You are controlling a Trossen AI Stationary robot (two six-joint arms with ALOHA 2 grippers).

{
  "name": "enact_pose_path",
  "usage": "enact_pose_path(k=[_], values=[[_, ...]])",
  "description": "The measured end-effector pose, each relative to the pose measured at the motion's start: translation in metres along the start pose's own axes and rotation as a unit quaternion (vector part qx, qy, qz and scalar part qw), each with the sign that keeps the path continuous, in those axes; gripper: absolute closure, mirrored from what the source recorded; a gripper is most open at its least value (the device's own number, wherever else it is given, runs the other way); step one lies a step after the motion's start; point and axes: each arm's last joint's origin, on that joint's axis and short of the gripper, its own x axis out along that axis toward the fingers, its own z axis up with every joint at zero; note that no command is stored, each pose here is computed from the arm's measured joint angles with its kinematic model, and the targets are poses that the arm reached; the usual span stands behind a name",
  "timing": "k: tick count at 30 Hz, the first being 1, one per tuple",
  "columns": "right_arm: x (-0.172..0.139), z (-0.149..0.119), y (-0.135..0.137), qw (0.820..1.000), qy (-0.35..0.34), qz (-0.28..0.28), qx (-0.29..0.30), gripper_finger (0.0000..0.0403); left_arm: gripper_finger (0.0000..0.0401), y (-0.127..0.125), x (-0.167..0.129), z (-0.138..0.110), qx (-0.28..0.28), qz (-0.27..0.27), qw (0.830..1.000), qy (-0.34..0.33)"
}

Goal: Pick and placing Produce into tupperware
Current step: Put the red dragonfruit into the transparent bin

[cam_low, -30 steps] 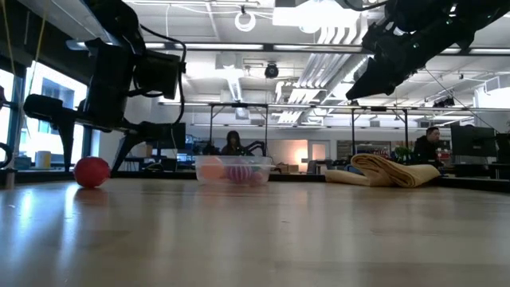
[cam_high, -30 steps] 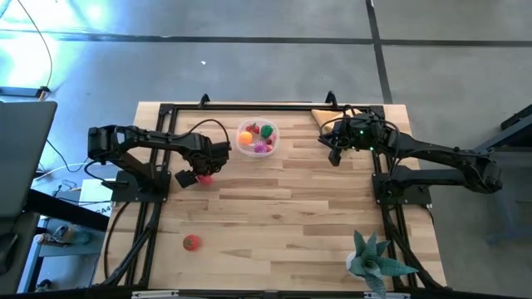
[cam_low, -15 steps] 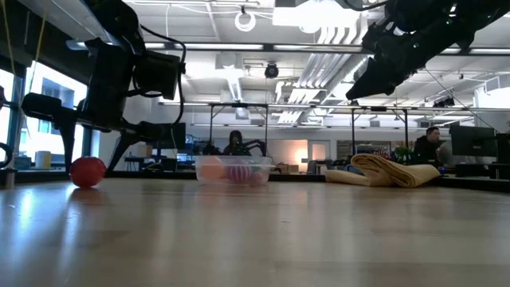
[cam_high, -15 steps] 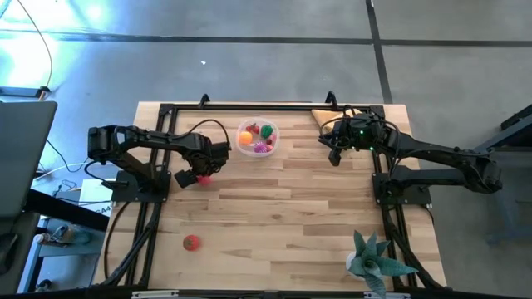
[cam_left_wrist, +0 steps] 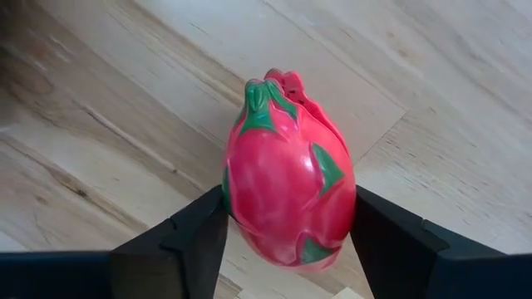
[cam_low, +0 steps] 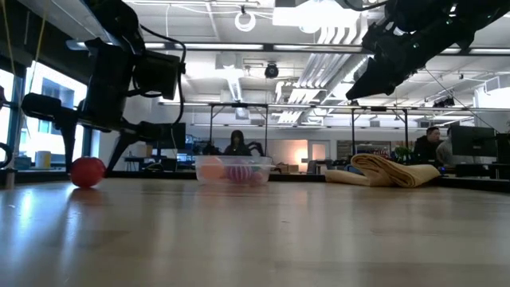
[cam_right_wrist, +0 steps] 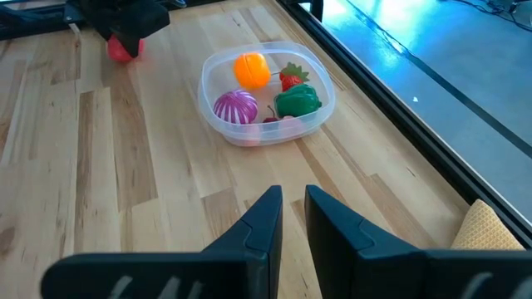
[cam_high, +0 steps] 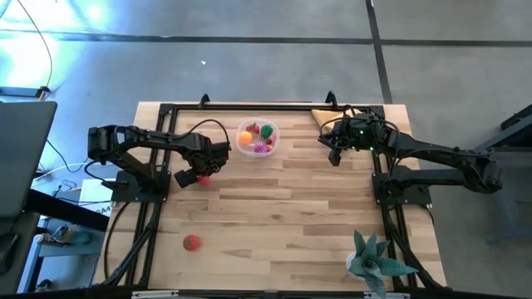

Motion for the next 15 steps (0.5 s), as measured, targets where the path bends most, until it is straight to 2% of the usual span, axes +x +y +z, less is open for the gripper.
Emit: enact_pose_path(k=[7, 15], values=[[0.0, 0.0, 0.0, 1.0, 0.0, 0.0, 0.0, 0.0359, 0.0183, 0.0, -0.005, 0.0, 0.005, -0.02, 1.0, 0.003], [0.0, 0.0, 0.0, 1.0, 0.0, 0.0, 0.0, 0.0359, 0.0189, 0.009, -0.033, 0.002, 0.011, -0.12, 0.993, 0.017]])
